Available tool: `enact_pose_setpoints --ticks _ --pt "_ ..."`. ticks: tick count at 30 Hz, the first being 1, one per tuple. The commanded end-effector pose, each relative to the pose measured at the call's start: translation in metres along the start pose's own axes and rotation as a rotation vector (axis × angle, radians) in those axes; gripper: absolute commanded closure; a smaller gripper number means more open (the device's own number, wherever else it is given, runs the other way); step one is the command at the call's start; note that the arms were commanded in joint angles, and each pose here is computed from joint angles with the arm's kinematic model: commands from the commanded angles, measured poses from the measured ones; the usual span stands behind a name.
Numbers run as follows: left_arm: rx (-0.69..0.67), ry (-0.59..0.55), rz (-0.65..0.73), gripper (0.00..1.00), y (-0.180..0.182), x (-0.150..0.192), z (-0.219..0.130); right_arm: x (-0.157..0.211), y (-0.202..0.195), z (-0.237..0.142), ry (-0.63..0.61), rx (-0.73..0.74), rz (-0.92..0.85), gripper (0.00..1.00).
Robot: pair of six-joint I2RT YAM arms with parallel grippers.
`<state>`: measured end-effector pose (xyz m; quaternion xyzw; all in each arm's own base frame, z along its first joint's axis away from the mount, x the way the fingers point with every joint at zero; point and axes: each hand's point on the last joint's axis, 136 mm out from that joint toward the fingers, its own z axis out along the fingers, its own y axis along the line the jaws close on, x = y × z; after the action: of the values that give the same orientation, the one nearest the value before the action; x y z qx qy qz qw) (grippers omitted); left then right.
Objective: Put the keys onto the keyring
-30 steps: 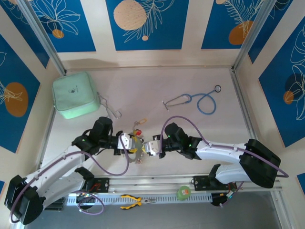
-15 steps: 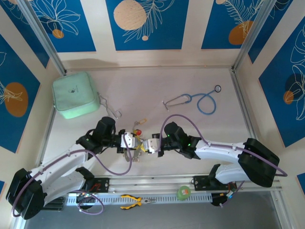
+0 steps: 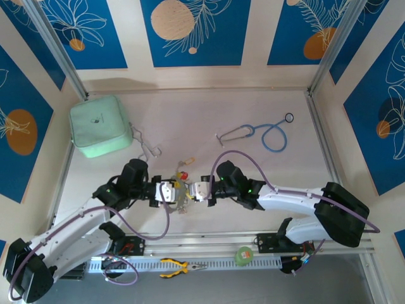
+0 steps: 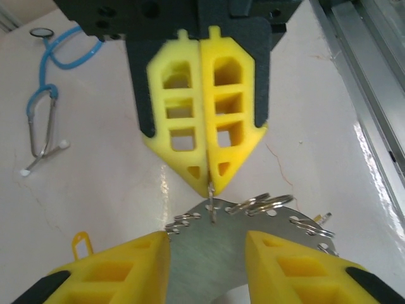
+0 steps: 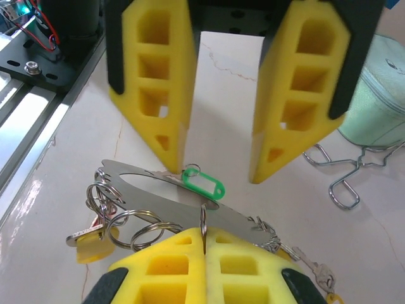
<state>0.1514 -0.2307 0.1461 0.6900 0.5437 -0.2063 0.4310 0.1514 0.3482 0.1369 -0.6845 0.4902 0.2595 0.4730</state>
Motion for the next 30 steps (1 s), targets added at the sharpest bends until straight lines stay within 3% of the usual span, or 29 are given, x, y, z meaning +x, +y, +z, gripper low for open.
enact_pose_setpoints --ticks 1,25,30 --pt "0.038 0.021 -0.001 0.64 -0.009 0.006 0.002 -0.021 -0.013 0.003 -0.056 0.025 -0.006 1.0" --pt "-0.027 0.019 -0.027 0.88 0.009 0.006 0.009 -0.041 -0.015 0.006 -0.149 -0.012 0.025 1.0" --pt "-0.049 0.034 -0.019 1.0 0.015 0.007 0.01 -0.043 -0.013 0.004 -0.165 -0.023 0.029 1.0"
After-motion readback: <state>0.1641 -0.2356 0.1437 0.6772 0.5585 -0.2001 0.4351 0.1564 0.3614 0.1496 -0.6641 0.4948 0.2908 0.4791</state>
